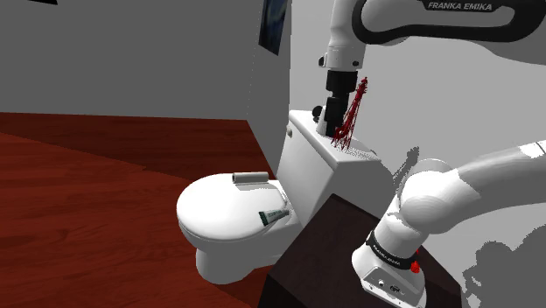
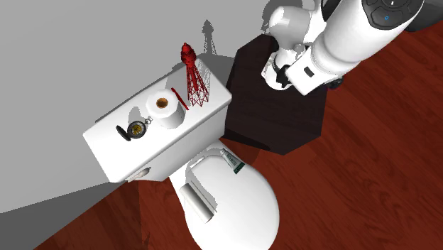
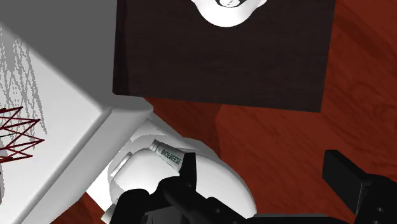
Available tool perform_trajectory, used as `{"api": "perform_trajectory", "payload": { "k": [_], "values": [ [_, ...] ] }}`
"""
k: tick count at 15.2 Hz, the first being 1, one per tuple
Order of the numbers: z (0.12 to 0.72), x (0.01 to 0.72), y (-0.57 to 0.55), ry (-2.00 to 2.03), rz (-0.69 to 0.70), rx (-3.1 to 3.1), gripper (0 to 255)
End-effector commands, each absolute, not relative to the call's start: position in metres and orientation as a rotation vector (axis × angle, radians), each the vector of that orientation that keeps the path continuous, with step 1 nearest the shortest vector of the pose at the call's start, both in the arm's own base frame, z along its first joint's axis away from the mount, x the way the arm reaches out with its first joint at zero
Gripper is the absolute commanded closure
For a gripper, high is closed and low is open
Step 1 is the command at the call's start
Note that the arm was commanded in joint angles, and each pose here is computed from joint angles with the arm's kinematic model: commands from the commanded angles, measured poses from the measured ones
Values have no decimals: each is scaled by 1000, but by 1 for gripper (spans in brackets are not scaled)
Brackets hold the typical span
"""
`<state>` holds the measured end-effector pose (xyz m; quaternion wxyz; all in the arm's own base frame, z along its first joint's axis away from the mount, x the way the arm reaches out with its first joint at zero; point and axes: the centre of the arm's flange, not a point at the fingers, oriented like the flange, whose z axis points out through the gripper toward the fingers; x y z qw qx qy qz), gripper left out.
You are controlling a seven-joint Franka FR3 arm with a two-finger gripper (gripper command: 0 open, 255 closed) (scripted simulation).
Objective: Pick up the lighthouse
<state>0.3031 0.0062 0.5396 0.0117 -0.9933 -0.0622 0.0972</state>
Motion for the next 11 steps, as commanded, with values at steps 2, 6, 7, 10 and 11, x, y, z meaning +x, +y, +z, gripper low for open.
{"api": "perform_trajectory", "payload": {
  "k": [2, 6, 7, 10, 11],
  "values": [
    [544, 307, -5, -165, 308, -3102, 0],
    [561, 322, -52, -50, 329, -3119, 0],
    [566, 326, -64, -22, 334, -3123, 0],
    [580, 334, -99, 66, 349, -3132, 0],
    [584, 337, -111, 95, 354, -3135, 0]
  ]
}}
